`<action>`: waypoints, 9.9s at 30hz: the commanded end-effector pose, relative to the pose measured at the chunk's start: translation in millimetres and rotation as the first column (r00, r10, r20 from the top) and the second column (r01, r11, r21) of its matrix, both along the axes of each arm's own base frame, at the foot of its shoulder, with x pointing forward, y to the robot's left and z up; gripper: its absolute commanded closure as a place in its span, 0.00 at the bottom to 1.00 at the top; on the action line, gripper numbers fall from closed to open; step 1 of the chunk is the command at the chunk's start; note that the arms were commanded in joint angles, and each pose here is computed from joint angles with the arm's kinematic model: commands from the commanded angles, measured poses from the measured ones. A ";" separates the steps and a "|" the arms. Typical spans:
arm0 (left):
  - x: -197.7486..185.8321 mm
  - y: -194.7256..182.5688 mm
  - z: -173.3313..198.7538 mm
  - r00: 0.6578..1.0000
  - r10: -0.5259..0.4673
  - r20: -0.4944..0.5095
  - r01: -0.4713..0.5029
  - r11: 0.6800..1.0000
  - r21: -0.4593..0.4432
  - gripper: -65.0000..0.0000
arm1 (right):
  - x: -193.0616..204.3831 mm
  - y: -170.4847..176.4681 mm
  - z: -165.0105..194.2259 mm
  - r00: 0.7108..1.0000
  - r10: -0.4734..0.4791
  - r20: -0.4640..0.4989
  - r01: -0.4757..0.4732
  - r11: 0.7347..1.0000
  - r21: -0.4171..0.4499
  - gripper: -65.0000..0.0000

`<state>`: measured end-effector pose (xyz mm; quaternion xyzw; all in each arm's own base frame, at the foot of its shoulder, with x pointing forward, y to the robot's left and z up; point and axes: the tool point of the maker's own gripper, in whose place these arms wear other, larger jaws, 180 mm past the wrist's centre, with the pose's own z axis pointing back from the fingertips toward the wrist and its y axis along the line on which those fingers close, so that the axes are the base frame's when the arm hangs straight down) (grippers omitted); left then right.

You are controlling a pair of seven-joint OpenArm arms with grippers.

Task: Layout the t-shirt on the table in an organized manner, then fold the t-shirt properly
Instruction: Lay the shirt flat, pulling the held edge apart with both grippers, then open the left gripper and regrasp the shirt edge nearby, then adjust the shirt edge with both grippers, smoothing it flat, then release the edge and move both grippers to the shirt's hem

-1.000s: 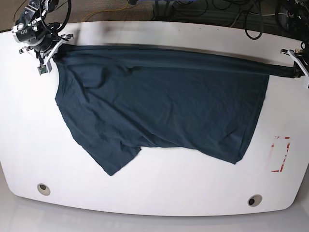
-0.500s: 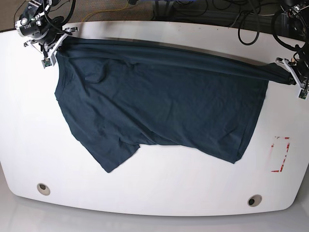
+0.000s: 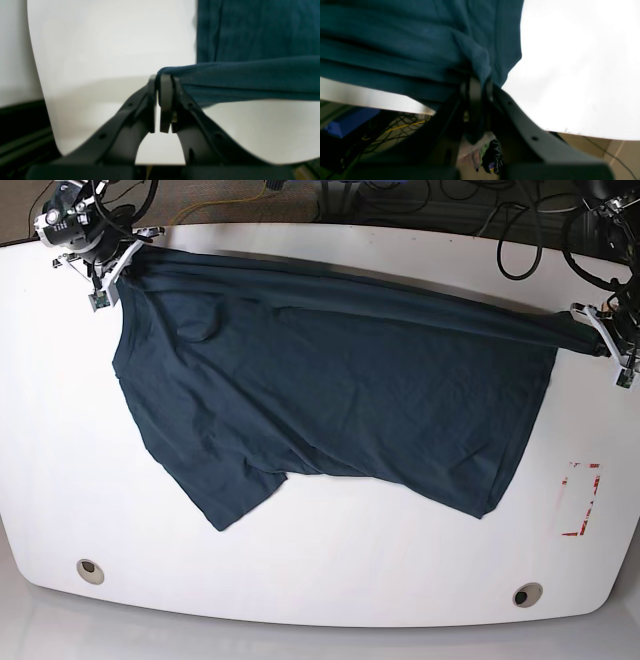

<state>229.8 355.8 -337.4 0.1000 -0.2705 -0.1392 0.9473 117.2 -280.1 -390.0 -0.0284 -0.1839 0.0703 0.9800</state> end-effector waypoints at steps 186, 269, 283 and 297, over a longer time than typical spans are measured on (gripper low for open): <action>41.3 -26.4 -37.1 0.994 0.072 0.085 -0.074 0.997 0.028 1.00 | 2.8 90.5 -23.7 0.992 0.128 0.016 -0.126 0.934 0.333 0.90; -48.8 -18.4 -40.7 0.997 0.056 -0.046 -0.048 0.987 0.153 0.99 | -6.9 14.0 -32.6 0.976 0.180 -0.126 -0.161 0.976 0.145 0.94; -14.5 -10.7 -3.0 0.997 0.066 0.035 -0.072 0.974 0.213 0.84 | 19.1 29.5 -1.9 0.975 0.224 -0.005 -0.223 0.970 0.100 0.59; 26.8 -8.1 37.1 0.984 0.073 0.166 -0.110 0.968 0.226 0.46 | 44.2 38.3 18.4 0.966 0.244 0.088 -0.250 0.966 0.070 0.23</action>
